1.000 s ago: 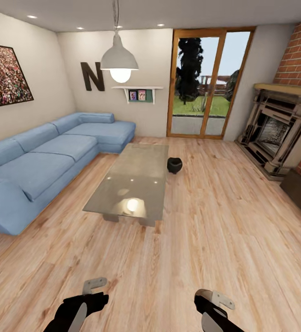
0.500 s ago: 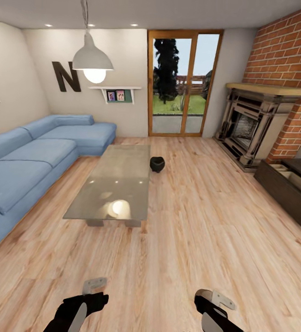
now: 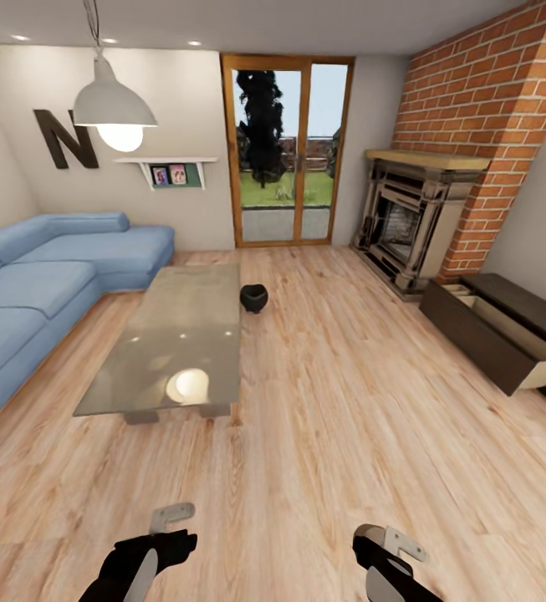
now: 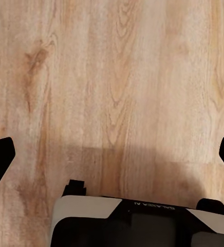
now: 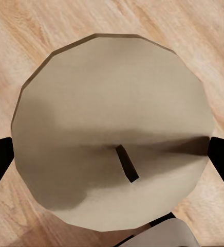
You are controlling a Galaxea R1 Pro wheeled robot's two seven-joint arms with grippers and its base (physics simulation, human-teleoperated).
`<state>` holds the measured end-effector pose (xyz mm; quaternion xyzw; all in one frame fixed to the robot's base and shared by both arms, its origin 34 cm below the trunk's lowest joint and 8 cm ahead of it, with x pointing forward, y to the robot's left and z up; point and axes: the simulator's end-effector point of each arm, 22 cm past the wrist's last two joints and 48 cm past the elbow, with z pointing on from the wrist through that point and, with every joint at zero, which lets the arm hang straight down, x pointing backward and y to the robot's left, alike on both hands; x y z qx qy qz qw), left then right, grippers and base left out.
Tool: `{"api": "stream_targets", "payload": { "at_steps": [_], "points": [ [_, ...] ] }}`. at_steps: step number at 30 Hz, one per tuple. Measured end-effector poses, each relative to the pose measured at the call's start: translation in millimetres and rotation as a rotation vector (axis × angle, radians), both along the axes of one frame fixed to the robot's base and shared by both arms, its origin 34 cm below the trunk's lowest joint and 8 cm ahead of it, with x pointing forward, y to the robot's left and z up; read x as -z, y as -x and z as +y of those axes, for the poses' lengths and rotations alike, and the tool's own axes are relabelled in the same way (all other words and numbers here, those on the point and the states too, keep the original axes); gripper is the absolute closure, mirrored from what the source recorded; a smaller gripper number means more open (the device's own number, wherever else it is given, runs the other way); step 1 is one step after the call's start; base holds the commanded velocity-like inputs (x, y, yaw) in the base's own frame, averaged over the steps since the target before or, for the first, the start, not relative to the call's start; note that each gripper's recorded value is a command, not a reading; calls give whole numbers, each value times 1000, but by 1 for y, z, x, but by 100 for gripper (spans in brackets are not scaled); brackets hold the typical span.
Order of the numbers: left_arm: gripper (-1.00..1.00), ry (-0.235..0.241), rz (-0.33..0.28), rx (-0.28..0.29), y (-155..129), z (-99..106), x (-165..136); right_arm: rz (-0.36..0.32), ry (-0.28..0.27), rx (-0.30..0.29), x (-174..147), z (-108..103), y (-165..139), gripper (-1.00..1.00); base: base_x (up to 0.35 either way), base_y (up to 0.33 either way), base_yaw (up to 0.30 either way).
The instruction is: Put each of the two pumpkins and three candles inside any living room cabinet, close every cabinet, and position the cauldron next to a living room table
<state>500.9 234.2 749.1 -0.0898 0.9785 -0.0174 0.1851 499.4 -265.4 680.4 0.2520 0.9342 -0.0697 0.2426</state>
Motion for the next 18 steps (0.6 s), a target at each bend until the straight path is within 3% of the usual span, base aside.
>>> {"api": "stream_targets", "payload": {
  "at_steps": [11,18],
  "points": [
    [-100,-3,-3,1,-1,0,0,0,0,0,0,0,0,100,1,0,-279],
    [-100,-42,-8,23,-1,6,-1,0,1,0,0,-1,0,100,149,-53,-279]
  ]
}}
